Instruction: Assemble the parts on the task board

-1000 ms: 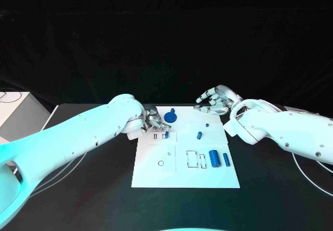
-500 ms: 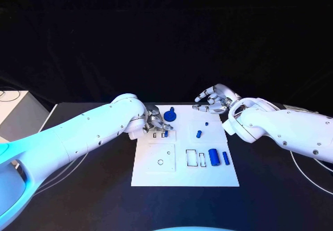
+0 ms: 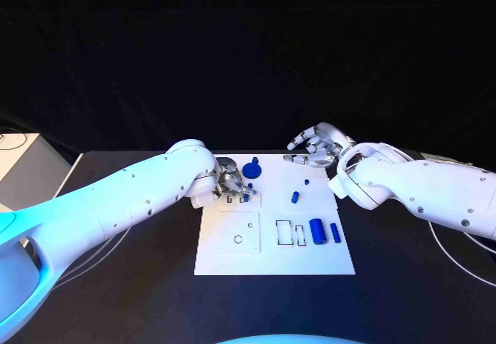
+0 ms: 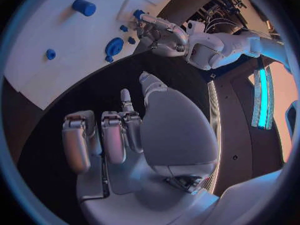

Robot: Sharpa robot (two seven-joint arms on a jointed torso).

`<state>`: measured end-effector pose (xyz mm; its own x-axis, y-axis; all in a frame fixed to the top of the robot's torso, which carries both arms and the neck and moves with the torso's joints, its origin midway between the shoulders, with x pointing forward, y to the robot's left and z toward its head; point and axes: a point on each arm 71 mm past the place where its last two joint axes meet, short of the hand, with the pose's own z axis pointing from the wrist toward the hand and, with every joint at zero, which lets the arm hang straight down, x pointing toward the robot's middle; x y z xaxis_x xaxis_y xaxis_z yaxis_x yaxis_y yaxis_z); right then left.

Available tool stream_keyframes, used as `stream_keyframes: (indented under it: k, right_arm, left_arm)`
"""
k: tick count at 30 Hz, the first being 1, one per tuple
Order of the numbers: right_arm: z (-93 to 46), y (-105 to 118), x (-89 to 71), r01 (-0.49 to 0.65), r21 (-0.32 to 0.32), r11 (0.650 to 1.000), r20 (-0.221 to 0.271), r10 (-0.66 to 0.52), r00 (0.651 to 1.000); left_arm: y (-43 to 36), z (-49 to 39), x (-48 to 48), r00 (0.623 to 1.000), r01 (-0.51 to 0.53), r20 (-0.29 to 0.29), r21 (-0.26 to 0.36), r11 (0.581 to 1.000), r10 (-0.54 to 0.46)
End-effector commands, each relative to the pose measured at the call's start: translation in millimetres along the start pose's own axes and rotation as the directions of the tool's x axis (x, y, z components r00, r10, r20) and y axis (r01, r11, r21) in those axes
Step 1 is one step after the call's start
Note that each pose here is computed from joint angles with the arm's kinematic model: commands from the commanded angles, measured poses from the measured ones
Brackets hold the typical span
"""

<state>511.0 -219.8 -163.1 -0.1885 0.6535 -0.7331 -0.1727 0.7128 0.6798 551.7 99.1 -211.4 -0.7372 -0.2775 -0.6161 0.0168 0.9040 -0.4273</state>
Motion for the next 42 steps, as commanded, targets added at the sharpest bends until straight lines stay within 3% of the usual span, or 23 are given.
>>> stream_keyframes:
  k: [1,14,28,42]
  right_arm:
    - [0.4,0.8,1.2,0.014,-0.009,1.000,-0.015,-0.014,1.000]
    - [0.9,1.0,1.9,0.015,-0.009,1.000,-0.018,-0.015,1.000]
    - [1.9,0.0,3.3,0.016,-0.004,1.000,-0.023,-0.016,1.000]
    - [1.1,-3.4,3.2,0.018,0.003,1.000,-0.027,-0.018,0.999]
  left_arm:
    - [-1.2,0.2,2.2,1.000,0.000,-0.029,0.006,1.000,0.000]
    - [-0.6,0.2,2.7,0.999,0.010,-0.032,0.010,1.000,-0.010]
    - [-3.0,-0.6,0.9,0.996,0.093,-0.010,0.057,0.994,-0.093]
    - [5.8,-9.3,-1.3,0.982,0.187,0.007,0.080,0.979,-0.188]
